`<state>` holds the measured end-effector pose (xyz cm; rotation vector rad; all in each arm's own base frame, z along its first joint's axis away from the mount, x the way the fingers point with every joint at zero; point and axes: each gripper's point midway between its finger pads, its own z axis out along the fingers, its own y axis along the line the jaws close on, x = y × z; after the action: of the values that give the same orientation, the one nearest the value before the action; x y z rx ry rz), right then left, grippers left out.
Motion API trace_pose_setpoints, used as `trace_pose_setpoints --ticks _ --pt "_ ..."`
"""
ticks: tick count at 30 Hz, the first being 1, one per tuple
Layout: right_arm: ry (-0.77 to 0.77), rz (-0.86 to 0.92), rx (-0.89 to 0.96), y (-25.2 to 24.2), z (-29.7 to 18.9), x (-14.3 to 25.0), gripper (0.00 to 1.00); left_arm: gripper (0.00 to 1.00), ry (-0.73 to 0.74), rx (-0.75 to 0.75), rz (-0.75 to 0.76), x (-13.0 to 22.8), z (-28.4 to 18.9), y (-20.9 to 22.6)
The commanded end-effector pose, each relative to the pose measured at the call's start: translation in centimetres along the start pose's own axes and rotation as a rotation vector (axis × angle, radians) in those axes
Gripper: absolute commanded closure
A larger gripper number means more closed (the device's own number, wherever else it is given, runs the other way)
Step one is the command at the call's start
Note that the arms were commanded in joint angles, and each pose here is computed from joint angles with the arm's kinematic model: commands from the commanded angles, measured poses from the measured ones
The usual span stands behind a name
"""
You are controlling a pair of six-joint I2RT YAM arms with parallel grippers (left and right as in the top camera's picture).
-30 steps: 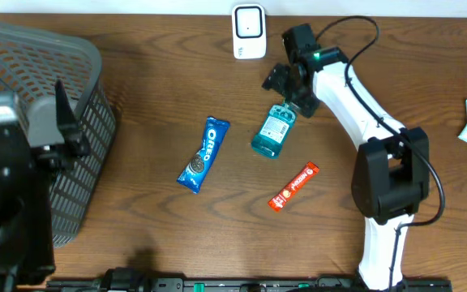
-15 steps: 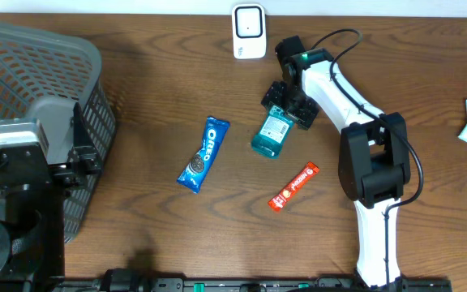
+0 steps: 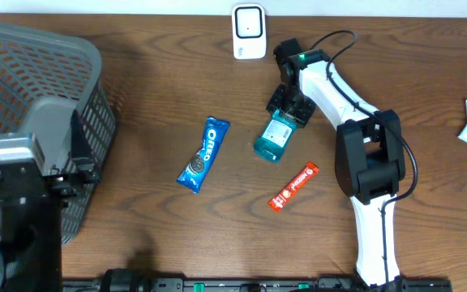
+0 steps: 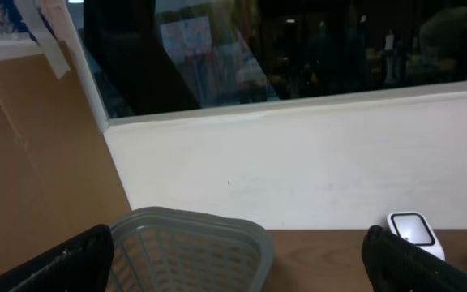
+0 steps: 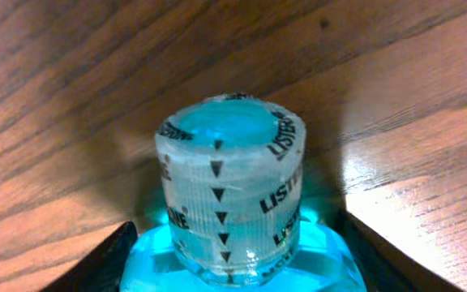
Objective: Scan the item barcode
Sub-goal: 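Grasp the mouthwash bottle cap with the right gripper, then lift the bottle and hold it up at the scanner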
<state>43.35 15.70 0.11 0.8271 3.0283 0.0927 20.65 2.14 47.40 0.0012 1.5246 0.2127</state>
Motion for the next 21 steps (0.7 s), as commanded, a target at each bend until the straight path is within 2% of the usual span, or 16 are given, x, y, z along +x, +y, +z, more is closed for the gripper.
trace_pose_setpoints --ticks 1,6,15,18,21 --pt "0.036 -0.024 0.073 -1.4 3.1 0.5 0.55 0.02 -0.020 -0.003 -0.007 -0.3 -0.5 0.2" --pt "0.023 -0.055 0.056 -1.2 1.5 0.3 0.68 0.02 -0.055 -0.008 -0.011 -1.4 -1.0 0.4" --pt "-0.085 -0.124 -0.054 0.4 -5.5 -0.7 0.74 0.02 -0.144 -0.020 -0.030 -5.5 -4.1 1.5" --pt "-0.135 -0.149 -0.101 0.8 -8.7 -0.8 0.78 0.02 -0.198 -0.025 -0.067 -7.1 -5.8 2.0" --pt "-0.178 -0.160 -0.144 1.0 -11.5 -0.7 0.78 0.02 -0.251 -0.027 -0.106 -8.4 -7.5 2.4"
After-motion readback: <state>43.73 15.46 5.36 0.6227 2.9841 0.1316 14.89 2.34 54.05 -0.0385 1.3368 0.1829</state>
